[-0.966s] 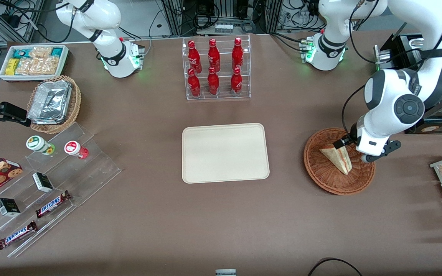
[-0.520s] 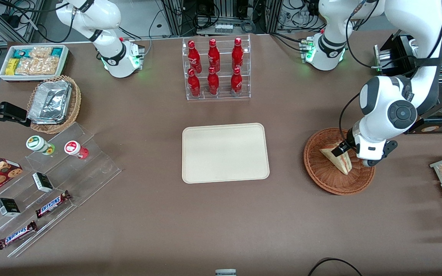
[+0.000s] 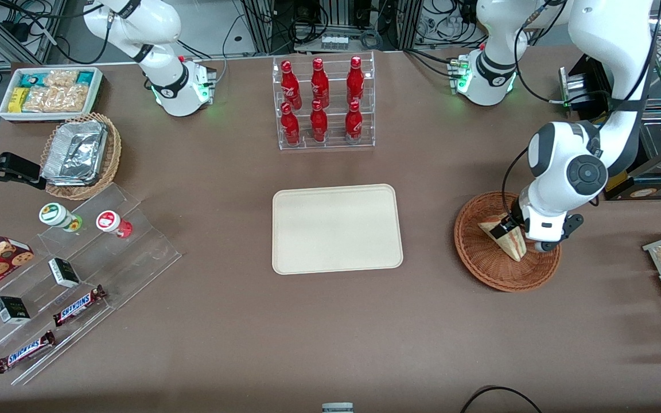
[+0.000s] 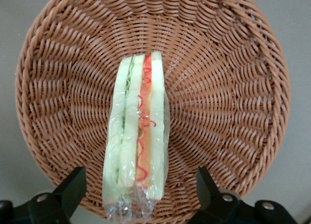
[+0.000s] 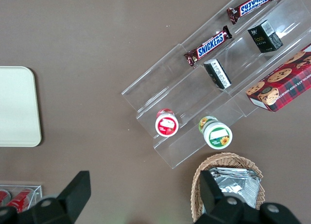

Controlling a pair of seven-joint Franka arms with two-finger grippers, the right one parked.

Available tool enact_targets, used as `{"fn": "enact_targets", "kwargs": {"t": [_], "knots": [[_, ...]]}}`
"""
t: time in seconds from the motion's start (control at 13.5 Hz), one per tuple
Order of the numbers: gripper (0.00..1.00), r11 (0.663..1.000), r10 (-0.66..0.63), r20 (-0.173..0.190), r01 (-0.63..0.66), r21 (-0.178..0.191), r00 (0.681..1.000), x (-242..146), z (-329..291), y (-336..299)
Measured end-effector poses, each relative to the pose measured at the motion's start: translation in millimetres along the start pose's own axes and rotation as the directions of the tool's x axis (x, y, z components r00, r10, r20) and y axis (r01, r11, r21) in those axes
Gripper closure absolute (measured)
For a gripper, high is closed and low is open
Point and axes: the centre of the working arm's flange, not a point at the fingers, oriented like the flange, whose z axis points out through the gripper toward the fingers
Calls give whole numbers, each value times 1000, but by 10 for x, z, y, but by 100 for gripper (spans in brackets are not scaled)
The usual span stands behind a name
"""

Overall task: Place sandwich from basket to tray
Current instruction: 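Lower the open left gripper around the sandwich and close it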

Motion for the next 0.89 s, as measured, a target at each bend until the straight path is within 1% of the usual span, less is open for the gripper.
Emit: {"fn": "enact_targets", "kwargs": {"t": [0.37,0.45,0.52,0.82,0.89], "knots": [[0,1000,-4,23,3,18,1000,12,188,-13],[1,1000,-4,27,4,21,1000,14,221,-16],[4,1000,-5,29,4,23,1000,15,244,-17],[51,1000,-5,31,4,24,1000,15,256,-18],[59,1000,-5,31,4,25,1000,14,256,-18]]}}
